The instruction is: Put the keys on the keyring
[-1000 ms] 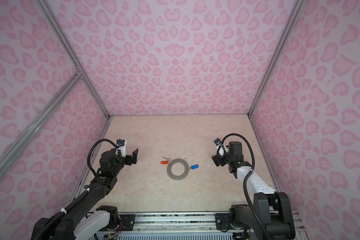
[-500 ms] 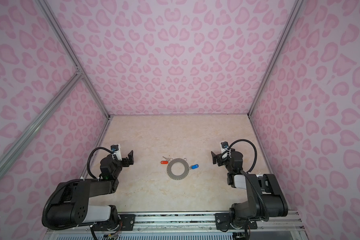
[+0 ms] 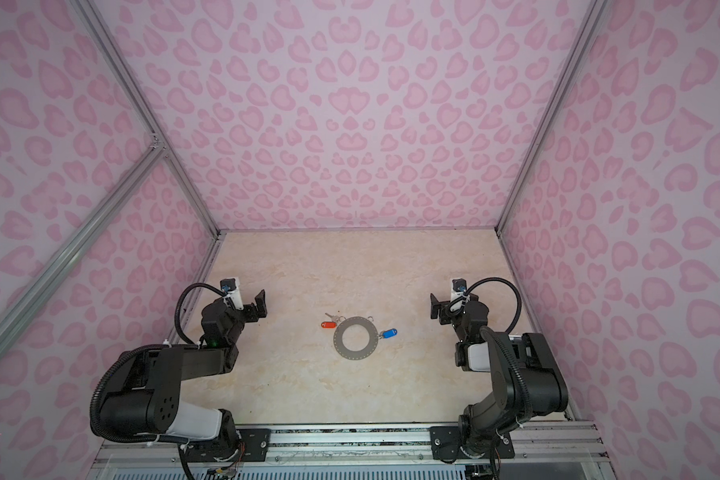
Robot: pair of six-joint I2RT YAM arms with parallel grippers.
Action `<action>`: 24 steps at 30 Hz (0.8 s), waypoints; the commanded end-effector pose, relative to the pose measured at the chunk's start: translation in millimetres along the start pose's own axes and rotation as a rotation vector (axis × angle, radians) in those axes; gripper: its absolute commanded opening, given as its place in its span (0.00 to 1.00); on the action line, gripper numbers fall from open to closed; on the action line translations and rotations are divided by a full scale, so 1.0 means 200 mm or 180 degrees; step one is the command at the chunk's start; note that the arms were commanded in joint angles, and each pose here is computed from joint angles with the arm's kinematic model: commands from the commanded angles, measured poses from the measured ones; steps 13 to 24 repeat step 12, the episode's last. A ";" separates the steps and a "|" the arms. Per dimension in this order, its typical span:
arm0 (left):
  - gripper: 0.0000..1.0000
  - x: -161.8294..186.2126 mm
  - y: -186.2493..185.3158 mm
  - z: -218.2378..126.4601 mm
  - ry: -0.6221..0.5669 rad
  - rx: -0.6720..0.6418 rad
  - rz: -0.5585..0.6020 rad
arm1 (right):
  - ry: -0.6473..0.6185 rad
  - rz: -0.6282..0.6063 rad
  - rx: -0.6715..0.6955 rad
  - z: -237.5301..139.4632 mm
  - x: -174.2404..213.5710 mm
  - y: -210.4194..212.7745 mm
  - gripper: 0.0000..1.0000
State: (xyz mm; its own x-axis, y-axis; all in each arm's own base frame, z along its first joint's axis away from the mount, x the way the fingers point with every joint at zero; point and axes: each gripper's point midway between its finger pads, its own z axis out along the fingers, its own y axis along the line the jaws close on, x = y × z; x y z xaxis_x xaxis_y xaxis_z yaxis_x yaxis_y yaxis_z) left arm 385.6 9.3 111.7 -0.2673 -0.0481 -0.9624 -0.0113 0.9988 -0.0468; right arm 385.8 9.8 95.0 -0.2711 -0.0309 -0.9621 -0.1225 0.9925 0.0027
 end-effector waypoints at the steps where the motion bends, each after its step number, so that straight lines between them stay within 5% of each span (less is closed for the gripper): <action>1: 0.97 -0.03 0.01 0.02 -0.0040 -0.0035 -0.0013 | -0.0109 -0.0018 0.0025 0.00 -0.04 0.00 1.00; 24: 0.97 -0.03 0.00 0.01 -0.0055 -0.0052 -0.0001 | -0.0138 -0.0004 0.0025 -0.01 -0.05 -0.01 1.00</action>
